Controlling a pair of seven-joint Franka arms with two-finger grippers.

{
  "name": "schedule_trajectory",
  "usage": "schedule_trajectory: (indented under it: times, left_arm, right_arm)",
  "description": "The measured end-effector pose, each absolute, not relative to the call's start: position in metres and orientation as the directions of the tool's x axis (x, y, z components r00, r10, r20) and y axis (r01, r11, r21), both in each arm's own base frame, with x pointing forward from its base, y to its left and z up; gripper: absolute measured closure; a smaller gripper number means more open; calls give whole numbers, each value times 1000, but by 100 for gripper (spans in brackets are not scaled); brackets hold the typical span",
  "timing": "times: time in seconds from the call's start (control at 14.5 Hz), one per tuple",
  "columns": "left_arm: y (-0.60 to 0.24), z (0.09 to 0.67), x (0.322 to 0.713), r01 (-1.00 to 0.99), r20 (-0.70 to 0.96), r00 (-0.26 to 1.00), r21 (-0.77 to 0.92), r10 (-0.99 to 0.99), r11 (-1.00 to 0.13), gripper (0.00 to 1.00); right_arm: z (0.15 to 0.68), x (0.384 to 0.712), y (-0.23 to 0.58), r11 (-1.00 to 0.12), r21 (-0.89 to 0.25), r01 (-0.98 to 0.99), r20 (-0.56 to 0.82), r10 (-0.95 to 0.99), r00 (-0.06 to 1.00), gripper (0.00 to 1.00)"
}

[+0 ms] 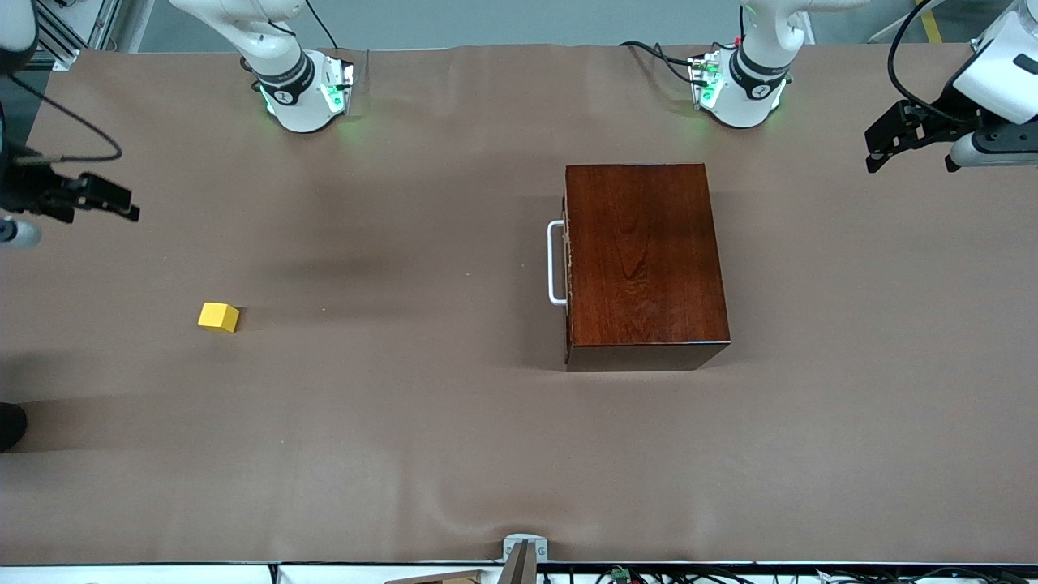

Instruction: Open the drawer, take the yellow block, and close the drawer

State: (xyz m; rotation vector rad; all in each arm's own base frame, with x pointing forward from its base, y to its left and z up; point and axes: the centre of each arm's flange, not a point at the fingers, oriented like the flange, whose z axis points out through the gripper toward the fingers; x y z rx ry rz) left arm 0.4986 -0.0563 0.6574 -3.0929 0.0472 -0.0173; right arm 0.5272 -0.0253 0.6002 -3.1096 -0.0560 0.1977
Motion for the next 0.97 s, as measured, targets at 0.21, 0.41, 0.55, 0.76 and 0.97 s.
schedule_trajectory:
  times: [0.21, 0.41, 0.55, 0.76, 0.97]
  left_arm:
    - [-48, 654, 499, -15, -10, 1000, -49, -14, -999, 0]
    - [-42, 652, 499, -3, -22, 1000, -50, -2, -999, 0]
    - [-42, 654, 499, -3, -20, 1000, -49, -2, -999, 0]
    - [-45, 658, 499, -6, -13, 1000, -23, -5, -1000, 0]
    - [-46, 663, 498, -7, -5, 1000, -18, -7, -1000, 0]
  right_arm:
    - [625, 521, -6, -997, -25, 71, -111, 73, 991, 0]
    - [634, 521, 6, -995, -23, 94, -93, 96, 991, 0]
    - [651, 522, 10, -995, -18, 102, -57, 103, 993, 0]
    - [671, 521, 6, -995, -15, 95, -17, 96, 995, 0]
    - [668, 523, 5, -995, 0, 96, -24, 96, 995, 0]
